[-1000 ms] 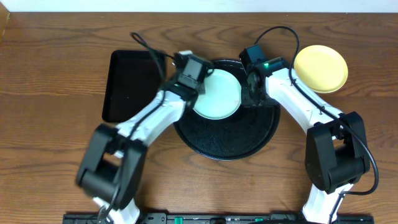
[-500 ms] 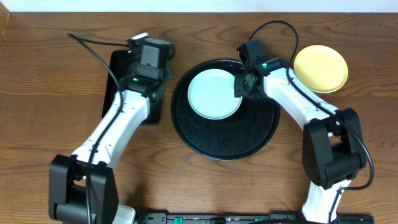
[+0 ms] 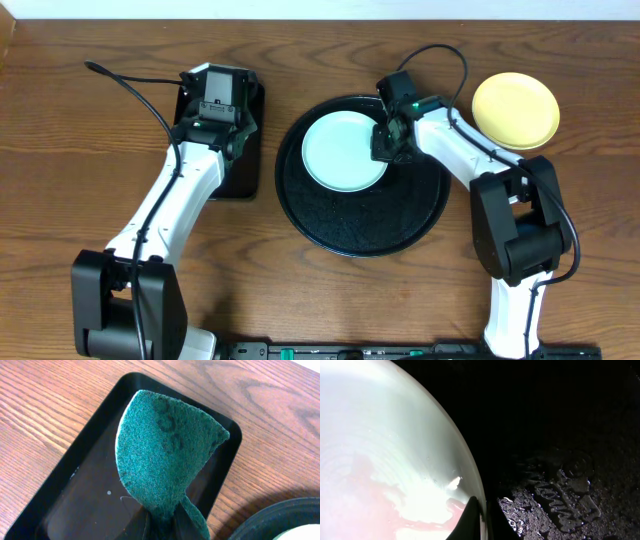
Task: Clean dirty plates on tray and stack at the side
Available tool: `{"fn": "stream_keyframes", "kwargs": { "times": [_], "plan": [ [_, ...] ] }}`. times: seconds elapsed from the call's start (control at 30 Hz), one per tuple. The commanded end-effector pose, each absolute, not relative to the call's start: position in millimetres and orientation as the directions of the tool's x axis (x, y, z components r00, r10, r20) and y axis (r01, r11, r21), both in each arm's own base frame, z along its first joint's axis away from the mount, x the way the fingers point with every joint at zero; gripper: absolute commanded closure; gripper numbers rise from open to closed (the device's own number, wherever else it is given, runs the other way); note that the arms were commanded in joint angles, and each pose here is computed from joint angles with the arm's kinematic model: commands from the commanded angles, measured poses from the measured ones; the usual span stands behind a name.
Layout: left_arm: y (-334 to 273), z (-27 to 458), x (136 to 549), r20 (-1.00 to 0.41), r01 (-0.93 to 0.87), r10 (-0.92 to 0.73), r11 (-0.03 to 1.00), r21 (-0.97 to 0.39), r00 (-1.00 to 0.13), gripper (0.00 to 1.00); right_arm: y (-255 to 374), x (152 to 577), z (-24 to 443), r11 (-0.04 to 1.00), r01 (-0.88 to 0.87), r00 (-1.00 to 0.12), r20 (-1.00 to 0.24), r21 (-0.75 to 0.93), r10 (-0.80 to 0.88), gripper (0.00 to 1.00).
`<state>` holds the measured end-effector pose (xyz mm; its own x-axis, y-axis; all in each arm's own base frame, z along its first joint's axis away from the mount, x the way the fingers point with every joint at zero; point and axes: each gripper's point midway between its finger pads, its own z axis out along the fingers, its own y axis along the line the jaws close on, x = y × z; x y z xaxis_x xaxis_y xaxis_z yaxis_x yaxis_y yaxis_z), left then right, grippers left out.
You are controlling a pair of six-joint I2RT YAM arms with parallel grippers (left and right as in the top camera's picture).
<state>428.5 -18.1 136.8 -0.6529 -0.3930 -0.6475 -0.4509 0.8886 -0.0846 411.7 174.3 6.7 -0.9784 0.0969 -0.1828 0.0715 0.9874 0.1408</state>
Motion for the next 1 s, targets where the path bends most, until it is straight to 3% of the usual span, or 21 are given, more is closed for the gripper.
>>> {"fn": "stream_keyframes", "kwargs": {
  "times": [0.0,0.1,0.27,0.4,0.5,0.7,0.97],
  "plan": [
    [-15,136,427,-0.646,-0.463,-0.401,0.883,-0.082,-0.649,0.92,155,415,11,0.995,0.094,-0.974,-0.206,0.036,0.100,0.99],
    [-14,135,427,-0.645,-0.466,-0.403,0.881,-0.081,-0.650,0.92,140,424,44,0.996,0.074,-0.959,-0.279,-0.050,0.057,0.99],
    [-9,135,427,-0.645,-0.477,-0.411,0.875,-0.081,-0.644,0.92,139,439,112,0.975,-0.128,-0.889,-0.415,-0.182,-0.194,0.99],
    [-1,133,427,-0.641,-0.494,-0.422,0.866,-0.077,-0.641,0.92,136,442,157,0.903,-0.177,-0.800,-0.477,-0.392,-0.364,0.99],
    [5,132,425,-0.636,-0.506,-0.430,0.860,-0.071,-0.641,0.92,139,439,183,0.804,-0.205,-0.738,-0.452,-0.558,-0.502,0.99],
    [13,131,424,-0.633,-0.523,-0.442,0.850,-0.068,-0.636,0.92,152,435,240,0.510,-0.114,-0.635,-0.332,-0.853,-0.698,0.99],
    [15,129,423,-0.628,-0.525,-0.443,0.849,-0.063,-0.640,0.92,198,434,280,0.317,-0.100,-0.515,-0.224,-0.943,-0.828,0.99]
  ]
}}
